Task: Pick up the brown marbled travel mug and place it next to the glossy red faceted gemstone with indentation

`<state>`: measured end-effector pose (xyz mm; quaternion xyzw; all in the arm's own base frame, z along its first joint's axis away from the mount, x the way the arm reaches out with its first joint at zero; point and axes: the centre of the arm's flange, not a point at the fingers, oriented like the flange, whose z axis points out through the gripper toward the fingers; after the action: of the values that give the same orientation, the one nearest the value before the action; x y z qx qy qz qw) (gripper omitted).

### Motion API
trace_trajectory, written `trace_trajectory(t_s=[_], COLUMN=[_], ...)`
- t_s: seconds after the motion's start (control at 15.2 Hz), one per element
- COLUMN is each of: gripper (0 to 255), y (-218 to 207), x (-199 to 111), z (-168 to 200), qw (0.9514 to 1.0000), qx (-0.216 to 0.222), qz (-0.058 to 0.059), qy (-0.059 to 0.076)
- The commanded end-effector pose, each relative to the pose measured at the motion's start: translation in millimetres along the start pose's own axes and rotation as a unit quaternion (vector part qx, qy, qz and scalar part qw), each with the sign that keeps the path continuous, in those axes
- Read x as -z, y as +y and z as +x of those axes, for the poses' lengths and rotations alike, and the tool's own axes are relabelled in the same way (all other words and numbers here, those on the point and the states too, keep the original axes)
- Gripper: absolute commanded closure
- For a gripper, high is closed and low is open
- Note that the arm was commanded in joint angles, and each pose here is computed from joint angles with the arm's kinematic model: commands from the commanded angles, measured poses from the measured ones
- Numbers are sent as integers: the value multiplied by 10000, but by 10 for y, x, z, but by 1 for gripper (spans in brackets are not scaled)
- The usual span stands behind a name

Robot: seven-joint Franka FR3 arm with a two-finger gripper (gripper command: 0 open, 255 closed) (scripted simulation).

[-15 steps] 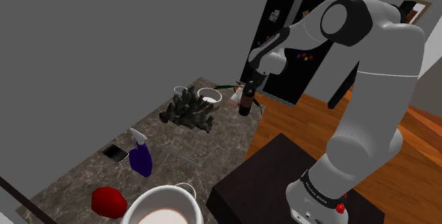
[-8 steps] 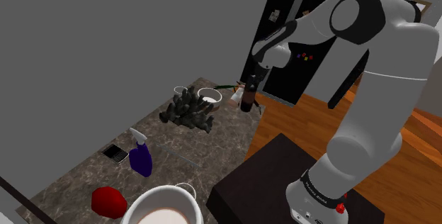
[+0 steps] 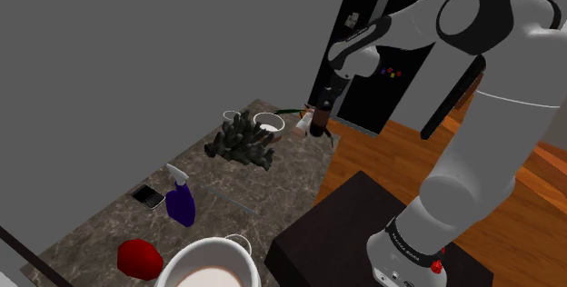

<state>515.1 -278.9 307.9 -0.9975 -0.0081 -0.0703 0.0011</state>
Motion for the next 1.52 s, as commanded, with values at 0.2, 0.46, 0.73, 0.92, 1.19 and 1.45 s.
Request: trace_trajectory(t_s=[0.2, 0.46, 0.73, 0.92, 1.19, 1.45], gripper=[255, 255, 255, 255, 255, 255], y=[6, 6, 6, 6, 5, 5], x=[263, 472, 681, 838, 1047, 1256], z=[46, 76, 105, 127, 157, 187], qw=[10000, 10000, 10000, 10000, 10000, 10000], qx=[0, 0, 0, 0, 0, 0], qz=[-2, -2, -2, -2, -2, -2], qy=[4, 4, 4, 4, 4, 4])
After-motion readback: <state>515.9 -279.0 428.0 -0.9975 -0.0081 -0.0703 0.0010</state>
